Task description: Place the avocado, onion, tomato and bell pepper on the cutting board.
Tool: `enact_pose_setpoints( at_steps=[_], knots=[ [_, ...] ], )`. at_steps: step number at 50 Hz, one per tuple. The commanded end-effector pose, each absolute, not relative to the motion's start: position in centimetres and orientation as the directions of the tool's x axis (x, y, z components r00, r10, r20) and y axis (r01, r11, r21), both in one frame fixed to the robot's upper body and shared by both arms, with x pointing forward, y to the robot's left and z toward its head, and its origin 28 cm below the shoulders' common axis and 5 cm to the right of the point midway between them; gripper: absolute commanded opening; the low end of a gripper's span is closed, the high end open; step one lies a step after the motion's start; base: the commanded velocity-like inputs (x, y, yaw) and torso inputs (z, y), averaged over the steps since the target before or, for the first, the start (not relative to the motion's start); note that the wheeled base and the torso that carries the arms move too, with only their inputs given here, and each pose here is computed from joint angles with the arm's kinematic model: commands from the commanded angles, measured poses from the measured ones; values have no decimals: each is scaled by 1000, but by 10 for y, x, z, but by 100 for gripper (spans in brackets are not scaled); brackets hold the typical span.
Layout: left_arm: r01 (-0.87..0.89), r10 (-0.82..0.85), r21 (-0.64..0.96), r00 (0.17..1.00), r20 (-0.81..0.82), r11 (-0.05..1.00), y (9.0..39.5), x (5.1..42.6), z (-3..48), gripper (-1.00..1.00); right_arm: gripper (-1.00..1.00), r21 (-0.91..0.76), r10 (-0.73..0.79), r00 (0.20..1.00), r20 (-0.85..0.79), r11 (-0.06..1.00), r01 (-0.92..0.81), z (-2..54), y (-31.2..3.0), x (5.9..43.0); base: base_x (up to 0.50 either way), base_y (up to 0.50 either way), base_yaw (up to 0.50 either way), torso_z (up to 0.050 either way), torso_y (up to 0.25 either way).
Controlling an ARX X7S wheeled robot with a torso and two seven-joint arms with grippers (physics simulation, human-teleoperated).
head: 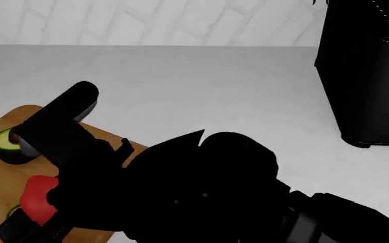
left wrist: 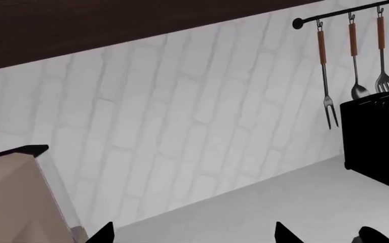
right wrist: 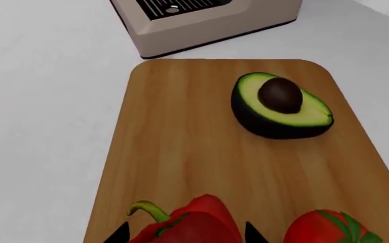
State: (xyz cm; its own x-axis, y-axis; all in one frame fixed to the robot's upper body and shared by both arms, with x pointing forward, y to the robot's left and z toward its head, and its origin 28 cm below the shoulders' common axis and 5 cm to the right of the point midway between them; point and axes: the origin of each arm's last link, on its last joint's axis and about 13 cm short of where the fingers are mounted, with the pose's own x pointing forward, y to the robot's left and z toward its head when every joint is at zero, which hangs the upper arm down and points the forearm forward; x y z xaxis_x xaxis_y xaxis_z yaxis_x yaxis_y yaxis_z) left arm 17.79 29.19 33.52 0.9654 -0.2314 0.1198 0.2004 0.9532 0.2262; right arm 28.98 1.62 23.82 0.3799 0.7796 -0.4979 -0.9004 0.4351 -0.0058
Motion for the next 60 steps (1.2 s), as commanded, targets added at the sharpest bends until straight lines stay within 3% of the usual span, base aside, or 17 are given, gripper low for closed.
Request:
enact_pose_setpoints(
  at_steps=[1, 22, 23, 35, 60],
  knots=[
    [221, -258, 232, 956, 141, 947, 291, 179, 339, 100, -100, 10, 814, 343, -469, 394, -919, 230, 27, 295, 0, 0, 0, 0, 0],
    [211, -248, 231, 958, 142, 950, 294, 175, 338, 100, -100, 47, 814, 324, -482, 393, -918, 215, 29, 293, 0, 0, 0, 0, 0],
    [211, -247, 231, 958, 143, 950, 294, 175, 338, 100, 100, 46, 815, 324, -481, 392, -919, 215, 29, 293, 0, 0, 3, 0, 0],
    [211, -245, 228, 960, 136, 951, 294, 173, 335, 100, 100, -18, 831, 324, -451, 354, -935, 239, 29, 279, 0, 0, 0, 0, 0],
    [234, -273, 245, 952, 139, 941, 288, 176, 343, 100, 100, -277, 804, 494, -331, 417, -865, 327, -12, 223, 0, 0, 0, 0, 0]
  ],
)
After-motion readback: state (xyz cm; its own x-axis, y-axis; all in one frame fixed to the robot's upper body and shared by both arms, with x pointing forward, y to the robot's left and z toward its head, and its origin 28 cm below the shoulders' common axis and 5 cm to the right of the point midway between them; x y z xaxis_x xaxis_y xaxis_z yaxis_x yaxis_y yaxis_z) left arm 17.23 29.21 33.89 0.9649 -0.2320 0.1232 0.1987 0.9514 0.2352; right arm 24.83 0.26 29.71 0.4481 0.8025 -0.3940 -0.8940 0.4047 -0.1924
